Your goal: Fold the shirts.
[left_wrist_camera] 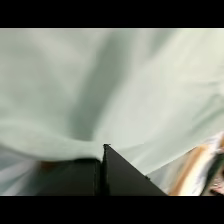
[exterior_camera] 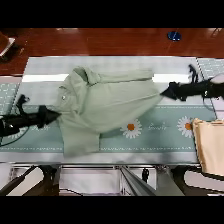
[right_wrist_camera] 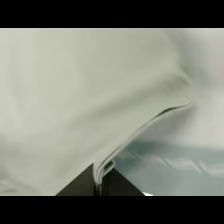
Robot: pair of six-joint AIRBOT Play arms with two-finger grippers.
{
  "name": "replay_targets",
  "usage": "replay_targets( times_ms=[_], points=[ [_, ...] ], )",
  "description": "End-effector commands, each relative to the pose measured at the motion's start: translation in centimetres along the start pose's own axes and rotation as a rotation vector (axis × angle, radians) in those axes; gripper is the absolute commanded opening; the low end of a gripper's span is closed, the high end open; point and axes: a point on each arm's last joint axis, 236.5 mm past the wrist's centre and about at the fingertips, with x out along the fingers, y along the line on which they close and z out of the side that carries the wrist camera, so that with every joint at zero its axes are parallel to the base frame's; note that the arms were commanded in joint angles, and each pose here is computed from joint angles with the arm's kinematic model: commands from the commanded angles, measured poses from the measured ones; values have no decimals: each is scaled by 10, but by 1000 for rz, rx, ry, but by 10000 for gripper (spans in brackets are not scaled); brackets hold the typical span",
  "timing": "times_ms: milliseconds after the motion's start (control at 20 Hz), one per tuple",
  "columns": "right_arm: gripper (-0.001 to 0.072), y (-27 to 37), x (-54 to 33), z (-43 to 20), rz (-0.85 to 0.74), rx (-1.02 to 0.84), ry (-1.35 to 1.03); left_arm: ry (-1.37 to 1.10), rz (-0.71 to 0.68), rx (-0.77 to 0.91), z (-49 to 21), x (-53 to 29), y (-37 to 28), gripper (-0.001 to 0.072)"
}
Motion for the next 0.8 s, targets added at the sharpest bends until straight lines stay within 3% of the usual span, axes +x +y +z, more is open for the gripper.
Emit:
replay_targets(
  times_ms=[0, 100, 200, 400, 750],
  points=[
    [26, 112, -99, 64, 64, -287, -241, -289, -426, 255, 68, -67, -168, 19],
    [26, 179, -182, 88, 52, -457, -478, -480, -485, 461, 84, -125, -252, 18],
    [26, 223, -261, 84, -25, -571, -675, -638, -367, 640, 85, -175, -303, 17],
    [26, 252, -374, 27, -219, -657, -951, -885, -25, 879, 59, -263, -359, 17],
    [26, 266, -443, -92, -313, -716, -1094, -1302, 158, 1169, -68, -372, -419, 17]
  ],
)
